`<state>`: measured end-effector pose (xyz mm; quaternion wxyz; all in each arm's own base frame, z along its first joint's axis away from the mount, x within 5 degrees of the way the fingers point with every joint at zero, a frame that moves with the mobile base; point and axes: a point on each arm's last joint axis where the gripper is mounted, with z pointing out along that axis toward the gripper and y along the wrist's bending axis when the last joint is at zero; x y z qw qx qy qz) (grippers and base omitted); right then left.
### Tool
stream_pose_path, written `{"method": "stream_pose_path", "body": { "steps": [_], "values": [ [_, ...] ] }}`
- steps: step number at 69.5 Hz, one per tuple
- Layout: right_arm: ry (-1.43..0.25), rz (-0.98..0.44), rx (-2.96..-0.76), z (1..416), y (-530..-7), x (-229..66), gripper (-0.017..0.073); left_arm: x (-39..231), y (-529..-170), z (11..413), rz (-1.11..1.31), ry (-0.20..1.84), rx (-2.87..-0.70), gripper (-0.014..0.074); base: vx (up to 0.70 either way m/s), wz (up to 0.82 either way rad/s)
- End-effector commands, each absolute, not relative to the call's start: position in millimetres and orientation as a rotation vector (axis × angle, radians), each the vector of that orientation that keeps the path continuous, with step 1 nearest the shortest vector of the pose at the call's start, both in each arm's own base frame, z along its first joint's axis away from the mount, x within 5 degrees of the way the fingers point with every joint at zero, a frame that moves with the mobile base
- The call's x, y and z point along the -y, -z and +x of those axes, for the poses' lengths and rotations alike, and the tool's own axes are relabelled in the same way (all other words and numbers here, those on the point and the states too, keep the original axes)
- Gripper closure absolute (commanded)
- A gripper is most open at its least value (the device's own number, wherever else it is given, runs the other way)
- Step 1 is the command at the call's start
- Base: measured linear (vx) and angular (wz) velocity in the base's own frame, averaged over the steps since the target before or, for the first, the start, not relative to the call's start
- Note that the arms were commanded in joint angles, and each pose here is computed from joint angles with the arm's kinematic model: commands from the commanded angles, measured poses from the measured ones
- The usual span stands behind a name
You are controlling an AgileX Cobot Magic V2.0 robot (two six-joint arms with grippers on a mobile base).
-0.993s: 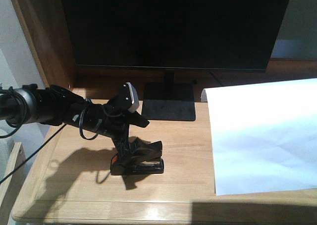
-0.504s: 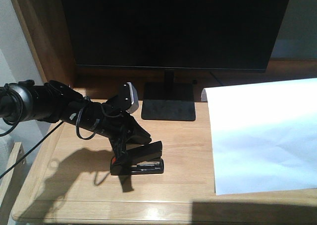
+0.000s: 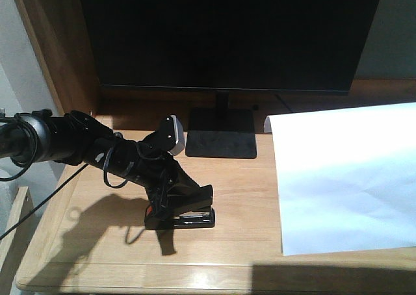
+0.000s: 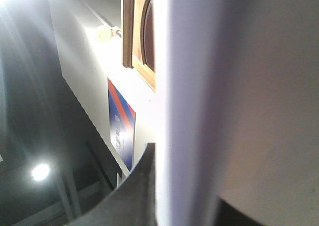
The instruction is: Grab stapler and paper to desk for stapling
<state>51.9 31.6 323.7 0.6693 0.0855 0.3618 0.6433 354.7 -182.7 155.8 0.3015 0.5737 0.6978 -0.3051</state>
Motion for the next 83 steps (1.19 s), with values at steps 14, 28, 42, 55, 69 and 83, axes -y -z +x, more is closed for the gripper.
{"method": "stream_pose_path", "body": {
  "steps": [14, 28, 42, 55, 69, 83],
  "values": [
    [-1.458, 0.157, -0.758, 48.7, -333.9, -31.1, 0.0565, 187.8, -185.6, 354.5, 1.473, 0.832, -1.777, 0.06, 0.0, 0.0],
    [-1.458, 0.157, -0.758, 48.7, -333.9, -31.1, 0.0565, 187.8, -185.6, 354.5, 1.473, 0.832, -1.777, 0.06, 0.0, 0.0],
    [-1.458, 0.157, -0.758, 48.7, -333.9, -31.1, 0.0565, 187.8, -185.6, 354.5, 1.473, 0.832, -1.777, 0.06, 0.0, 0.0],
    [-1.458, 0.157, -0.758, 48.7, -333.9, -31.1, 0.0565, 187.8, -185.6, 354.5, 1.473, 0.832, -1.777, 0.06, 0.0, 0.0],
    [-1.458, 0.157, -0.758, 48.7, -333.9, -31.1, 0.0565, 187.8, -185.6, 354.5, 1.473, 0.832, -1.777, 0.06, 0.0, 0.0],
    [-1.458, 0.158, -0.757, 48.7, -334.0, -31.0, 0.0565, 187.8, -185.6, 354.5, 1.473, 0.832, -1.777, 0.06, 0.0, 0.0]
  ]
}}
